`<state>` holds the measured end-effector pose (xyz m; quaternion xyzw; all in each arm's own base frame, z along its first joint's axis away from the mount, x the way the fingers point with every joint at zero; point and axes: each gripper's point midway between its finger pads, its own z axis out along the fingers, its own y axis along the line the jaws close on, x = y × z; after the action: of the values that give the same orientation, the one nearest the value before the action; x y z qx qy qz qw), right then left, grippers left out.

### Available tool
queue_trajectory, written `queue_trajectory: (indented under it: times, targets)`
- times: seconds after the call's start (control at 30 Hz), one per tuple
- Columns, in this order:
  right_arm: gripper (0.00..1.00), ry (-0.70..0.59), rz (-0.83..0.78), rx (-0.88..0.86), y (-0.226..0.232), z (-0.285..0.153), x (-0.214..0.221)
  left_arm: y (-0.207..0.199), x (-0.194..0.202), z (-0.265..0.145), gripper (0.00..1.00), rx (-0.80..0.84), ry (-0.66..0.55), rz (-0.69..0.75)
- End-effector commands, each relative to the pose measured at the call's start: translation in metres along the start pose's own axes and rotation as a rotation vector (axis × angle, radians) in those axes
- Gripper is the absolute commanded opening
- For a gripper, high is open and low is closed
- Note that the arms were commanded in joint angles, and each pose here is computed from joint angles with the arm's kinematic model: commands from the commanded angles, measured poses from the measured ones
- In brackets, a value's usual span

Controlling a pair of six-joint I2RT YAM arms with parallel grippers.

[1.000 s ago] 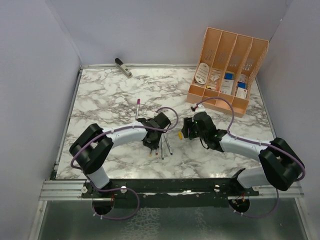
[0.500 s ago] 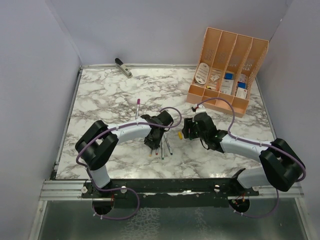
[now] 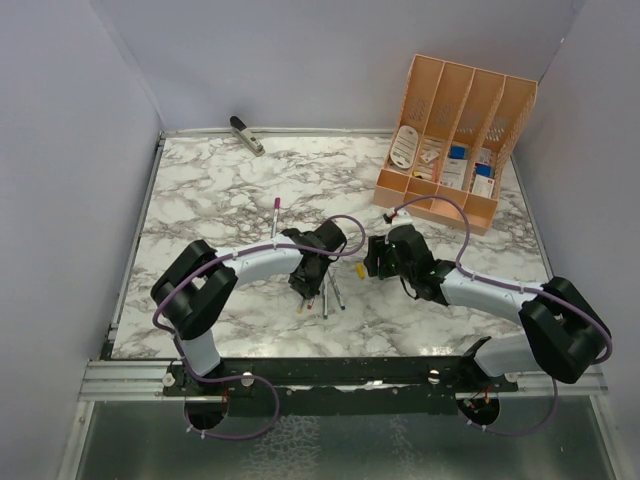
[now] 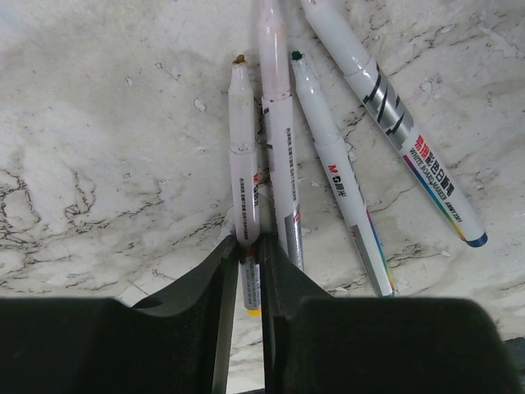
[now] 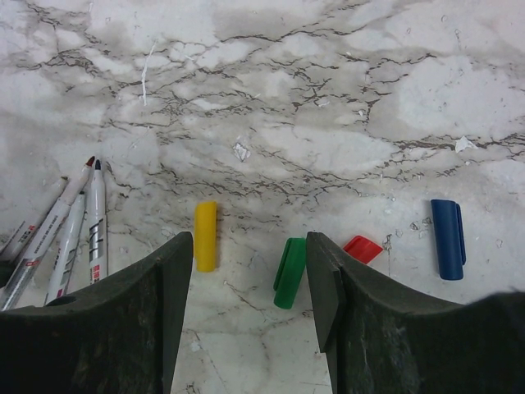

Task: Insert the pens into the pen caps

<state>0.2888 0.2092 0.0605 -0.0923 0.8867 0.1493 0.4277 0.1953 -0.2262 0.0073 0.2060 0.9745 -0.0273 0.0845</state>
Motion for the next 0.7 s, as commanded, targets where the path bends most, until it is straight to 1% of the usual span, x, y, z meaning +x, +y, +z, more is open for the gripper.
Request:
queue_trajectory:
  times: [0.0, 0.07, 0.1, 0.3, 0.4, 0.67]
  targets:
    - [0.57, -0.055, 0.026, -0.001, 0.001, -0.003, -0.014, 0.009, 0.075, 0.037, 0.14, -0.019, 0.294, 0.039]
    - [0.57, -0.055, 0.024, 0.001, 0.001, -0.003, -0.014, 0.009, 0.075, 0.038, 0.03, -0.014, 0.295, 0.042]
    - [0.57, -0.056, 0.024, 0.003, 0.0, -0.003, -0.015, 0.008, 0.073, 0.039, 0.0, -0.013, 0.292, 0.044]
    - [0.56, -0.026, -0.003, -0.017, 0.003, 0.0, -0.007, 0.012, 0.068, 0.038, 0.0, -0.033, 0.267, 0.048]
    - [0.56, 0.001, -0.017, -0.028, 0.005, 0.004, -0.001, 0.017, 0.06, 0.034, 0.0, -0.048, 0.236, 0.035]
    - [0.49, 0.055, -0.042, -0.093, 0.016, 0.011, 0.011, 0.036, 0.018, 0.002, 0.0, -0.128, 0.056, 0.005]
